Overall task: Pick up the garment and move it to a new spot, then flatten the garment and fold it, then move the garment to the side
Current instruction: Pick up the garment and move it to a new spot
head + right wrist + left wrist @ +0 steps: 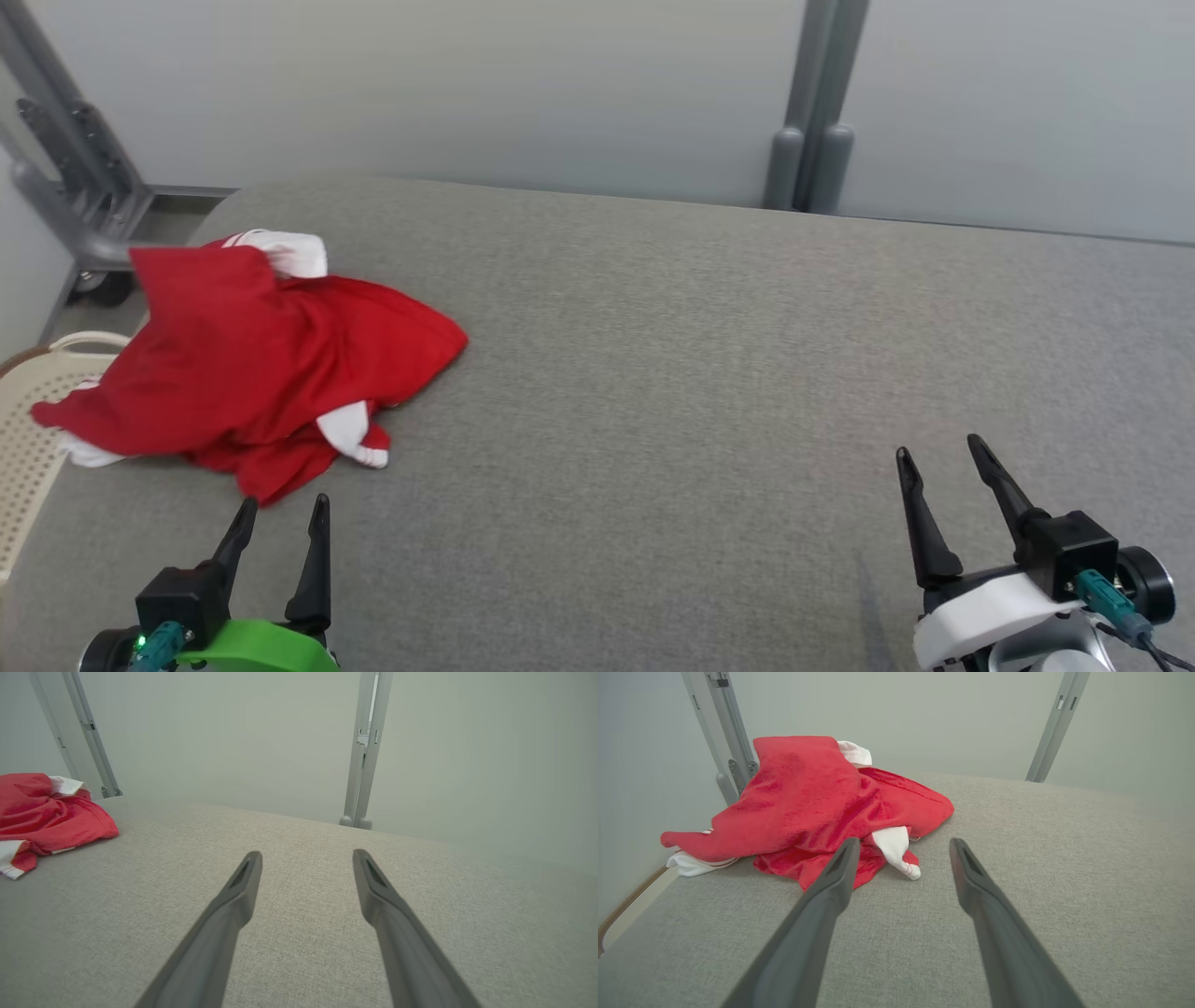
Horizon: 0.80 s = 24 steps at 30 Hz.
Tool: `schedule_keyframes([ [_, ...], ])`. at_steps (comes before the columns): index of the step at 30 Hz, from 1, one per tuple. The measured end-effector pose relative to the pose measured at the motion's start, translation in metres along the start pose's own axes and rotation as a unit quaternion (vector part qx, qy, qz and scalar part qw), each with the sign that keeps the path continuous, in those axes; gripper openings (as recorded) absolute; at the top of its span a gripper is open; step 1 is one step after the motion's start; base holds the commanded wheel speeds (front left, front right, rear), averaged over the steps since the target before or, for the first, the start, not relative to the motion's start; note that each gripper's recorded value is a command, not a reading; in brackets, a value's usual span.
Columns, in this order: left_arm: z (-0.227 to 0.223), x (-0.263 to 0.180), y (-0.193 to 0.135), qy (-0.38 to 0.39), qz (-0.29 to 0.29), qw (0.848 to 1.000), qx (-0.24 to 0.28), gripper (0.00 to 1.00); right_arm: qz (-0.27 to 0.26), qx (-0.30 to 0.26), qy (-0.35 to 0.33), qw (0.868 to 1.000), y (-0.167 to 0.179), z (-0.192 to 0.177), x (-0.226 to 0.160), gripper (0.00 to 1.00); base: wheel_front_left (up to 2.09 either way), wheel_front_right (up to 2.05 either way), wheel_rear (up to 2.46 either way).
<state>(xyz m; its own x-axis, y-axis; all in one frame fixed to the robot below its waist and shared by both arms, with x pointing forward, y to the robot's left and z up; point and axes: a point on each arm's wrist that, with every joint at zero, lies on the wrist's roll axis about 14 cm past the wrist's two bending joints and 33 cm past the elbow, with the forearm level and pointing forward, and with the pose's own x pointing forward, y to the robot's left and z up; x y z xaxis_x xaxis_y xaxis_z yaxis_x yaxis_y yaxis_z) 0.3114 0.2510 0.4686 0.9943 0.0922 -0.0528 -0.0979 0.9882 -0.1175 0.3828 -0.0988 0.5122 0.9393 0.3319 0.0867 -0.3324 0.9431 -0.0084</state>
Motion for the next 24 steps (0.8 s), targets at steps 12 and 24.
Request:
schedule_keyframes([
  [12,0.0,-0.063,0.071,-0.01,0.126,0.992,-0.005,1.0,0.148,0.018,-0.017,0.989,0.1,0.011,0.039,1.0,0.0,0.0,0.0],
  [24,0.031,-0.008,0.088,-0.006,0.147,0.988,-0.051,1.0,0.188,-0.004,-0.046,0.981,0.11,0.022,0.065,1.0,0.0,0.0,0.0],
])
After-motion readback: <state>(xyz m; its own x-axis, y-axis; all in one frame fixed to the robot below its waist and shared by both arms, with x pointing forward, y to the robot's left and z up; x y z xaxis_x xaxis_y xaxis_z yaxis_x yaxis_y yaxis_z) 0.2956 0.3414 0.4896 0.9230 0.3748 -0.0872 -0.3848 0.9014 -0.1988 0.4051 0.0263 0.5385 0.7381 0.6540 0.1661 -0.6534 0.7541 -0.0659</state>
